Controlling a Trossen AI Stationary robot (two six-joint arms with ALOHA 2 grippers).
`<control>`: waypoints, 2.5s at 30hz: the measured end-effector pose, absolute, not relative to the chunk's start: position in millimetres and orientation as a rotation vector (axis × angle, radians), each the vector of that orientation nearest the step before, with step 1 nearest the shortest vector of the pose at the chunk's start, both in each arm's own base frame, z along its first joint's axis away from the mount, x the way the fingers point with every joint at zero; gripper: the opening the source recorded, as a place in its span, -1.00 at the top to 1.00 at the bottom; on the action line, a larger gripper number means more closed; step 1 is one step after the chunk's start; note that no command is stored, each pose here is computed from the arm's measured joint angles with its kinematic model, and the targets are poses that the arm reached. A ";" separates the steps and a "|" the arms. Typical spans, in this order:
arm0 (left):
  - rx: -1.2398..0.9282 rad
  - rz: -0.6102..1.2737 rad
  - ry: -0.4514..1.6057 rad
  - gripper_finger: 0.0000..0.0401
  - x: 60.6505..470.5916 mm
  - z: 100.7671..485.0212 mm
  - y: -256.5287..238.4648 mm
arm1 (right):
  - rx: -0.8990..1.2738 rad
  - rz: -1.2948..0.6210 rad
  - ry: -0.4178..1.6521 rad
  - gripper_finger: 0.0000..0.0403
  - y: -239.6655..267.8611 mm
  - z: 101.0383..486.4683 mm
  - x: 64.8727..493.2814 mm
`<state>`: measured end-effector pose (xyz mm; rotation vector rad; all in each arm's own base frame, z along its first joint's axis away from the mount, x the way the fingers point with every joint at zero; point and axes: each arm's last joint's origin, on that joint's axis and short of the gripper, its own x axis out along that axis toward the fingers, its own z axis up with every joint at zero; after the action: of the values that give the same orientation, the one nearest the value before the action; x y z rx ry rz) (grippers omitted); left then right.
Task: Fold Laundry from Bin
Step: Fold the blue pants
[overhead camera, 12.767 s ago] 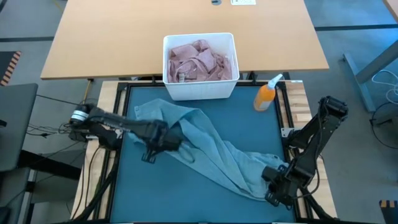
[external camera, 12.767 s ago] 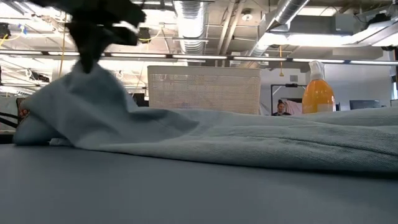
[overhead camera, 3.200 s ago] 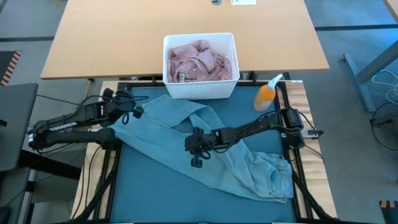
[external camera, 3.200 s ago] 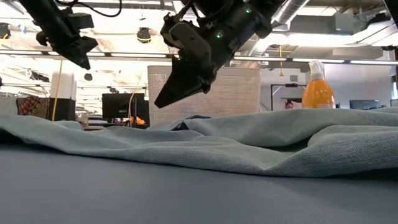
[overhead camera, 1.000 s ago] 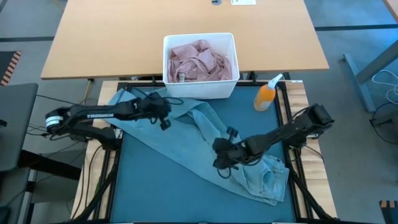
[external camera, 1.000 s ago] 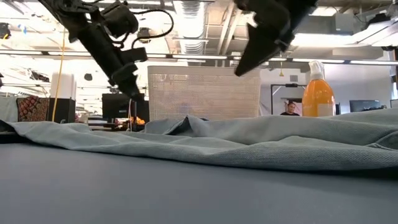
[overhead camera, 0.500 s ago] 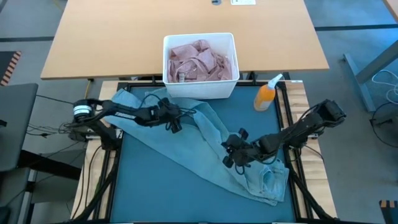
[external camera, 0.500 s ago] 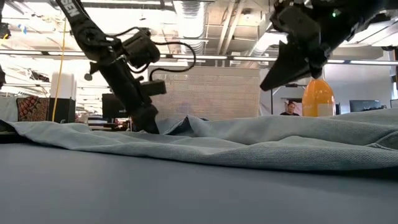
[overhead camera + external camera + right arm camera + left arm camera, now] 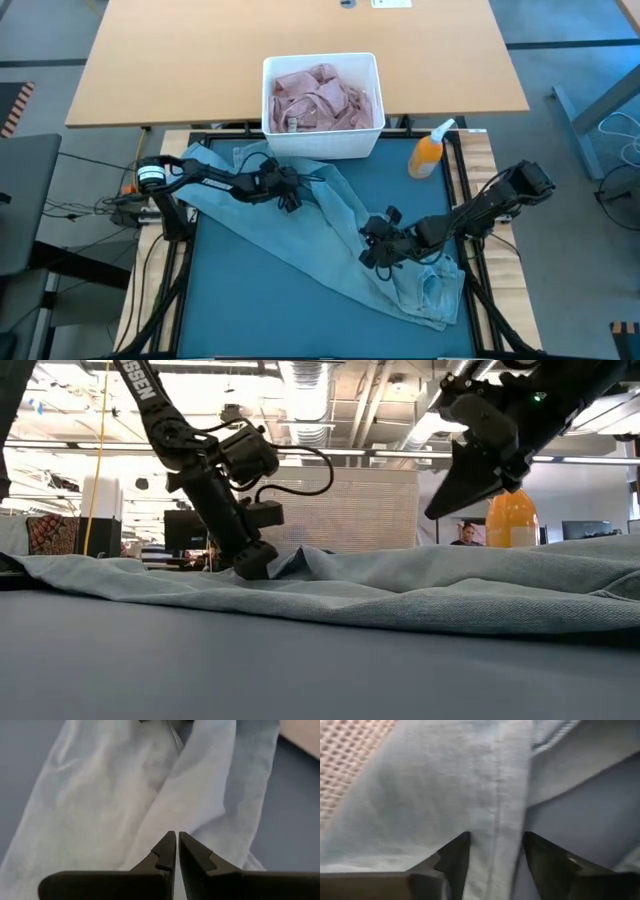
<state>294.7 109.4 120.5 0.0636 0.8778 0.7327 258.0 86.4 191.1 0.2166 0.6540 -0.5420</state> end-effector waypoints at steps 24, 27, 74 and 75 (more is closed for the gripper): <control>0.501 0.833 1.288 1.00 326.0 210.3 98.5 | 0.347 -0.745 0.752 0.05 6.9 178.0 264.3; 0.549 0.853 1.336 1.00 323.4 216.0 93.0 | 0.402 -0.664 0.738 -0.10 -2.8 165.4 263.0; 0.388 0.734 1.407 1.00 187.2 327.6 53.1 | 0.360 -0.085 0.421 0.67 99.2 210.3 293.9; 0.397 0.726 1.421 1.00 186.8 327.0 51.8 | 0.360 -0.083 0.437 0.62 100.9 209.0 292.6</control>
<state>186.8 51.8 327.0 0.3974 1.4215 0.7265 292.6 100.9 209.0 0.3598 0.4366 -0.0828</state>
